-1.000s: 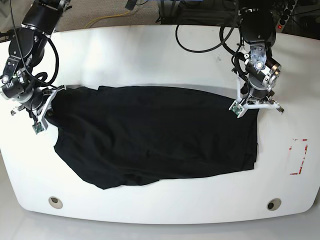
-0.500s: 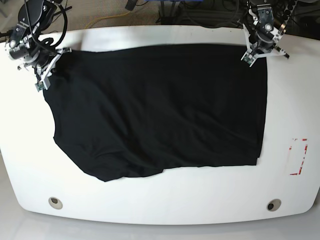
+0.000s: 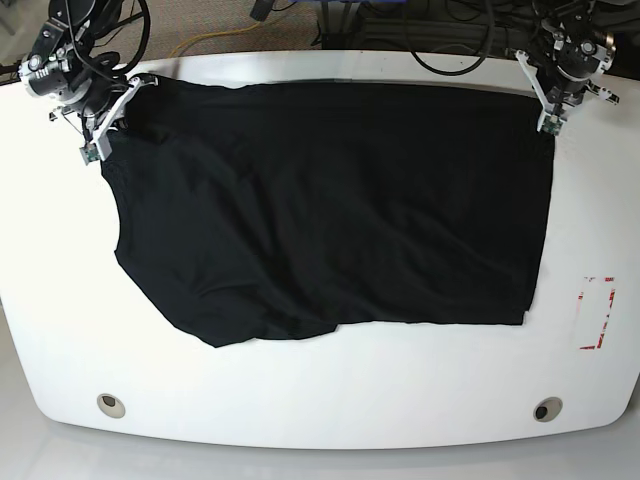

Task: Fold the T-shirt properly
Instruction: 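Pull both grippers along the shirt edge toward the table center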

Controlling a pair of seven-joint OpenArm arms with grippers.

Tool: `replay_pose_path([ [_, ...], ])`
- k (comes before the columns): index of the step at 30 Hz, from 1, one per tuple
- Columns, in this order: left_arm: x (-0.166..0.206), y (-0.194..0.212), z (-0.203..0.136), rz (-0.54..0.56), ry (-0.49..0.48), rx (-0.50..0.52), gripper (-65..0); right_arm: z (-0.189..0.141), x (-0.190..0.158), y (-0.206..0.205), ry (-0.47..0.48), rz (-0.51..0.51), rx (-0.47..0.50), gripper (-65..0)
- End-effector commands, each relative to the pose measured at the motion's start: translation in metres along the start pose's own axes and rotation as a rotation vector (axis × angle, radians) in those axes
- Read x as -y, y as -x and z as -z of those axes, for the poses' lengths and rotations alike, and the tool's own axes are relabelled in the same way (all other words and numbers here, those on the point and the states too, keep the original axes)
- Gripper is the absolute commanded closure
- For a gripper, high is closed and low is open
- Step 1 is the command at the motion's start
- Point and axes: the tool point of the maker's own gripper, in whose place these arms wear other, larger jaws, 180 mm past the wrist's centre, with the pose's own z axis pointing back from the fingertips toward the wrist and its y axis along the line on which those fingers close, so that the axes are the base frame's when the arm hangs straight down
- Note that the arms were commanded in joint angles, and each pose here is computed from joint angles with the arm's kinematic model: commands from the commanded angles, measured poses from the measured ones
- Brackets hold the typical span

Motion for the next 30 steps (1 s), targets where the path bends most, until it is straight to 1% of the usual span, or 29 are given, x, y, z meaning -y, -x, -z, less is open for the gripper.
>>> replay_pose_path([
  [1, -0.024, -0.019, -0.006, -0.062, -0.056, 0.071, 0.0, -0.01, 0.011, -0.017, 0.022, 0.004, 0.064, 0.0],
  [4, -0.038, -0.033, -0.008, -0.101, -0.077, 0.12, 0.0, -0.013, 0.013, -0.02, 0.019, 0.042, 0.099, 0.0],
  [7, -0.044, -0.047, -0.009, -0.126, -0.08, 0.167, 0.0, -0.018, 0.018, -0.025, 0.012, 0.073, 0.14, 0.0],
  [11, -0.048, -0.069, -0.012, -0.147, -0.075, 0.236, 0.0, -0.021, 0.008, -0.038, -0.049, 0.098, 0.214, 0.0],
  [14, -0.05, -0.09, -0.014, -0.163, -0.07, 0.296, 0.0, -0.022, 0.007, -0.056, -0.066, 0.105, 0.272, 0.0],
  [17, -0.052, -0.103, -0.014, -0.167, -0.071, 0.313, 0.0, -0.018, 0.003, -0.06, -0.086, 0.128, 0.29, 0.0],
  [19, -0.059, -0.112, -0.016, -0.17, -0.083, 0.313, 0.0, -0.018, 0.007, -0.074, -0.081, 0.13, 0.323, 0.0],
  [21, -0.066, -0.121, -0.018, -0.177, -0.098, 0.317, 0.0, -0.013, 0.009, -0.08, -0.096, 0.15, 0.338, 0.0],
  [23, -0.075, -0.137, -0.02, -0.189, -0.112, 0.347, 0.0, -0.006, 0.011, -0.086, -0.111, 0.173, 0.345, 0.0],
  [25, -0.077, -0.145, -0.017, -0.2, -0.102, 0.359, 0.0, 0.0, 0.014, -0.092, -0.128, 0.197, 0.355, 0.0],
  [28, -0.083, -0.161, -0.015, -0.17, -0.097, 0.378, 0.0, 0.007, 0.014, -0.104, -0.152, 0.215, 0.372, 0.0],
  [30, -0.08, -0.173, -0.011, -0.127, -0.08, 0.387, 0.0, 0.013, 0.015, -0.11, -0.173, 0.238, 0.381, 0.0],
])
